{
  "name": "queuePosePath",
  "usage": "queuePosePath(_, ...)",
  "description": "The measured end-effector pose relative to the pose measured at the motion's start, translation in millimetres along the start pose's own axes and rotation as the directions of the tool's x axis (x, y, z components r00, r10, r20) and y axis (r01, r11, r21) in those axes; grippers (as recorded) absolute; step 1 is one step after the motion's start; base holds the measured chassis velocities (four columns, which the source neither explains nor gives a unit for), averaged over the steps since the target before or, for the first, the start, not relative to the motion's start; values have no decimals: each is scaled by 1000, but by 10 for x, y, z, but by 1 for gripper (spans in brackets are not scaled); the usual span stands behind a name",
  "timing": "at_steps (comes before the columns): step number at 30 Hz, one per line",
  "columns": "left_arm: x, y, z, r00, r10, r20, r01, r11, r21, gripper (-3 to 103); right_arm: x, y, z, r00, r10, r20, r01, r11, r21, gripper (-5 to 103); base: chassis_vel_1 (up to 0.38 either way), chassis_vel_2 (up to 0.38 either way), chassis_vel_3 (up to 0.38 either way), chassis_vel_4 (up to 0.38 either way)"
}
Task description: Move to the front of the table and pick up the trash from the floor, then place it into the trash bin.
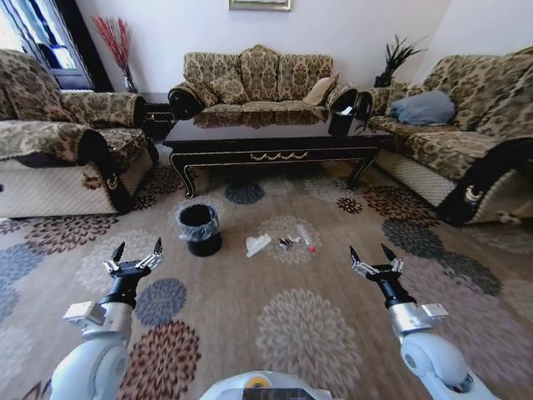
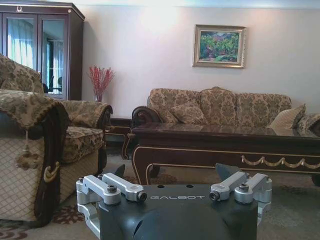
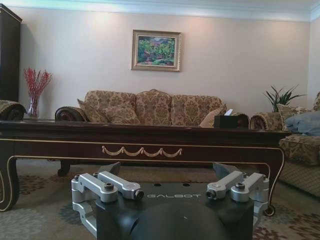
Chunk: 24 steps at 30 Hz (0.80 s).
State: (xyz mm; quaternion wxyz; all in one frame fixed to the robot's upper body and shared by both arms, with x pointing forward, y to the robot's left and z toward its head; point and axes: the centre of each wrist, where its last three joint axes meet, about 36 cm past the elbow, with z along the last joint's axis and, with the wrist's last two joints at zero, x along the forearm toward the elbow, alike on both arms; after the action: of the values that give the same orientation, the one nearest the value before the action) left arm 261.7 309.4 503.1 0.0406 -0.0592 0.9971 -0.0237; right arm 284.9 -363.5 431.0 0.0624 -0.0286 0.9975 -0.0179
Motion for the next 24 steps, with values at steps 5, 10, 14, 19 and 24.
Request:
queuePosePath(5, 12, -2, 4, 1000, -1, -3, 1, 1000, -1, 100, 2, 8, 12, 1000, 1, 3, -1, 1000, 0, 100, -353, 351, 351, -355)
queuePosePath(10, 20, -2, 4, 1000, 0, -5, 0, 1000, -2, 100, 7, 33, 13, 1000, 3, 12, -3, 1000, -4, 100, -311, 319, 306, -312)
queuePosePath(14, 26, -4, 8, 1000, -1, -7, 1, 1000, -2, 100, 18, 33, 11, 1000, 11, 10, -11, 1000, 0, 100, -204, 191, 188, -171)
queuePosePath(19, 34, -3, 17, 1000, -2, -11, 2, 1000, -4, 100, 28, 32, -5, 1000, 10, 15, -10, 1000, 2, 100, -25, 2, 18, -13)
queuePosePath(24, 41, 1, 21, 1000, -2, -13, 2, 1000, -6, 100, 34, 44, -11, 1000, 10, 14, -10, 1000, 0, 100, 19, -48, -32, 29)
